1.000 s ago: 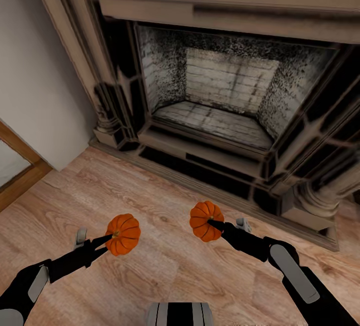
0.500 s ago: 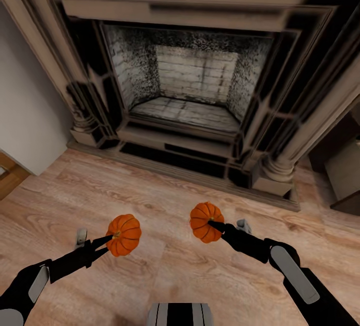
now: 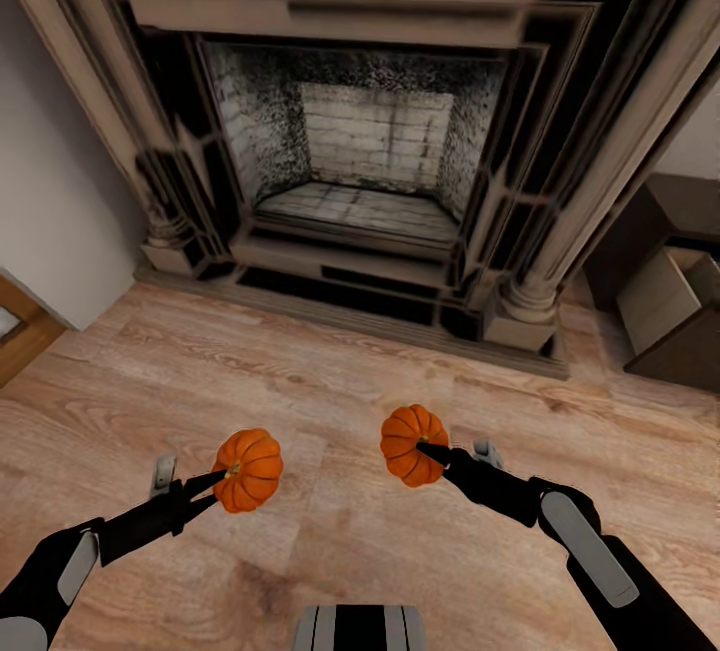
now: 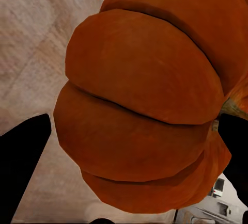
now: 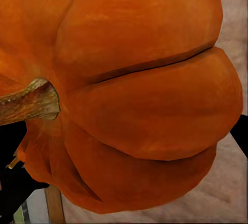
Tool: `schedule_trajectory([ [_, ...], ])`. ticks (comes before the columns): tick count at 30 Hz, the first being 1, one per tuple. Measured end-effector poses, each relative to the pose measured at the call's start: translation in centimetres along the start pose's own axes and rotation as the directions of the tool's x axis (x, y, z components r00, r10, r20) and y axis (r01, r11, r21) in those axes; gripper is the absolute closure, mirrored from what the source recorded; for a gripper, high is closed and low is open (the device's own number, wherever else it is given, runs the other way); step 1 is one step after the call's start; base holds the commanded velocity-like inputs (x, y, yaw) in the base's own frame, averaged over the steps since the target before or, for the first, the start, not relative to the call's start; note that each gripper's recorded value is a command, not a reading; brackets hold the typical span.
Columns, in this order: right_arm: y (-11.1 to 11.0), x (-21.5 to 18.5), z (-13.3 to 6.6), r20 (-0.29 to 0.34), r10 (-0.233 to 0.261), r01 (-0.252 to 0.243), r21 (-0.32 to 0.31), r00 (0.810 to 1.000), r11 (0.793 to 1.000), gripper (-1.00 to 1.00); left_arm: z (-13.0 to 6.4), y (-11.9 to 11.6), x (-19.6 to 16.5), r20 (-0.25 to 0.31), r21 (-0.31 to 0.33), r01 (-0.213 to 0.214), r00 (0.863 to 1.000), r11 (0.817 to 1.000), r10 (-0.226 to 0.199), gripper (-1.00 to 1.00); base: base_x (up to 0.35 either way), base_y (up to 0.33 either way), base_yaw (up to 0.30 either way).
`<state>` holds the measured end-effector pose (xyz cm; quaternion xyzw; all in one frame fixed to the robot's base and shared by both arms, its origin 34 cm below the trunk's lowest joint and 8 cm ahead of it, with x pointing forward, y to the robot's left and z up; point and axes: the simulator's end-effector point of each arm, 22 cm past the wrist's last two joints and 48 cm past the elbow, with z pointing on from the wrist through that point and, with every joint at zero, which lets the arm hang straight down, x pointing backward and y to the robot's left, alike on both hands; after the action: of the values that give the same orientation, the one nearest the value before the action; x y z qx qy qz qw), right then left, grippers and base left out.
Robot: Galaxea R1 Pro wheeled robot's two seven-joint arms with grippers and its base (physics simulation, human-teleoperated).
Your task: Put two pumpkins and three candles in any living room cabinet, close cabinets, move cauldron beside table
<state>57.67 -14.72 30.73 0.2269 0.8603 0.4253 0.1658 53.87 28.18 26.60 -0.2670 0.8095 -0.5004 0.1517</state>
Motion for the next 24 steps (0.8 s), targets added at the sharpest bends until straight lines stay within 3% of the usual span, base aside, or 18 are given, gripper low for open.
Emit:
schedule_trajectory([
  [11, -1.3, 0.6, 0.1, -0.009, 0.036, -0.036, 0.016, 0.999, 0.999, 1.0, 0.0, -0.7, -0.3, 0.011, 0.018, 0.004, 1.0, 1.0, -0.004, 1.0, -0.052, 0.0, -0.102],
  [24, -0.2, 0.1, -0.5, 0.003, 0.025, -0.025, -0.009, 1.0, 1.0, 1.0, -0.3, -1.9, -0.7, 0.02, 0.034, -0.013, 1.0, 0.999, 0.012, 1.0, 0.0, 0.0, -0.202],
])
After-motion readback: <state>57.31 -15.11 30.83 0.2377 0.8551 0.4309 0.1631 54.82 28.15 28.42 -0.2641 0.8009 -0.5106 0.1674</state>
